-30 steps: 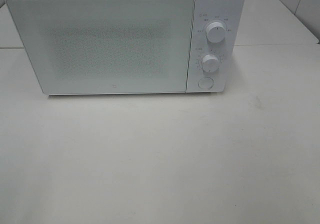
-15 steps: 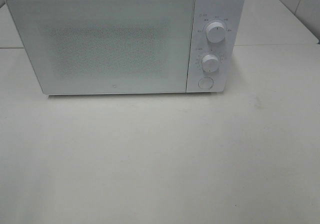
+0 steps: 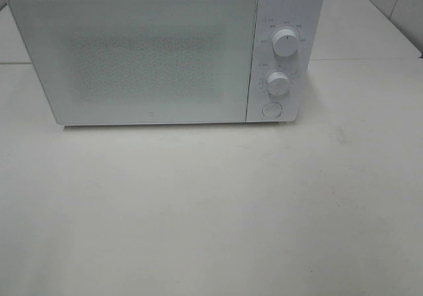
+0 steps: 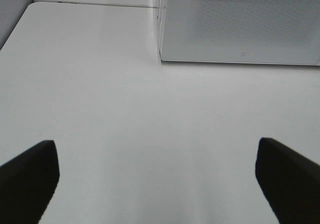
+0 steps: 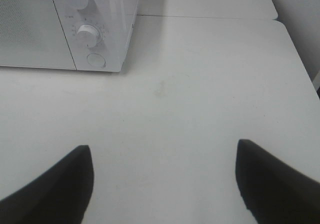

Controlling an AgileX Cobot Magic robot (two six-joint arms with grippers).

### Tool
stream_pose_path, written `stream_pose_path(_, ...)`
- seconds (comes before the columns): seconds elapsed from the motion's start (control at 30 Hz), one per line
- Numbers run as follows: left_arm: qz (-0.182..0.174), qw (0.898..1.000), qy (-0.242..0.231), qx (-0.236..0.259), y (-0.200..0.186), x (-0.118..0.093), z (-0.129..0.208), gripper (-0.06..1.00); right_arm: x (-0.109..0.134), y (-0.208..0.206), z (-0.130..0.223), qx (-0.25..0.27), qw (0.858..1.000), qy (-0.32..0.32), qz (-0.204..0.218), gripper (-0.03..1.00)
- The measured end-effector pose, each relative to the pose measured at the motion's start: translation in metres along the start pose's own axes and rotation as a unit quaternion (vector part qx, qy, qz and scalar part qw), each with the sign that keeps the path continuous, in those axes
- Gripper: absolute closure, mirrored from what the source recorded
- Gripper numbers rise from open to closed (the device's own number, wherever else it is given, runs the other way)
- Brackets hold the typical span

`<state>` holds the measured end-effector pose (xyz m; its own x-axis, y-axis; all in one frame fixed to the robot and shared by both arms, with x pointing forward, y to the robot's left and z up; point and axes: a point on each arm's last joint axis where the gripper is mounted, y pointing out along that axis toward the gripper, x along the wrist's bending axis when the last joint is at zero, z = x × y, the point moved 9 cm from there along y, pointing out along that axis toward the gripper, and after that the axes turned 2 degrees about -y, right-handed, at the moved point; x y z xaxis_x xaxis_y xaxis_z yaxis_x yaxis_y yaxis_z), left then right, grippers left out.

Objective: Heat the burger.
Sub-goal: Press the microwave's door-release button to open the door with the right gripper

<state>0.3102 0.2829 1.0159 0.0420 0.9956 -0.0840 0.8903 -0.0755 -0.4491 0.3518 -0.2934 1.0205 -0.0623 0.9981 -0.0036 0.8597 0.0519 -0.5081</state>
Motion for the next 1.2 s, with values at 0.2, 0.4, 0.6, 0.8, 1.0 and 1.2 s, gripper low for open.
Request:
stream_pose_path(0.2,0.000,1.000,0.000,0.000,0.000,0.000,0.000,-0.04,0.003,0.033,-0.024,0.002,1.000,-0.001,-0.004,0.20)
stream_pose_path(0.4,0.000,1.000,0.000,0.000,0.000,0.000,0.000,-0.04,0.005,0.065,-0.036,0.011,1.000,-0.003,-0.006,0.20)
stream_pose_path(0.6,0.000,1.000,0.000,0.000,0.000,0.000,0.000,-0.04,0.007,0.099,-0.040,0.028,1.000,-0.004,-0.008,0.20)
stream_pose_path(0.8,0.000,1.000,0.000,0.000,0.000,0.000,0.000,-0.04,0.010,0.132,-0.041,0.001,1.000,0.000,-0.013,0.20)
stream_pose_path(1.0,0.000,1.000,0.000,0.000,0.000,0.000,0.000,-0.04,0.013,0.157,-0.047,-0.063,0.998,0.001,-0.019,0.20)
stream_pose_path(1.2,0.000,1.000,0.000,0.000,0.000,0.000,0.000,-0.04,0.016,0.177,-0.052,-0.136,0.990,-0.014,-0.024,0.20)
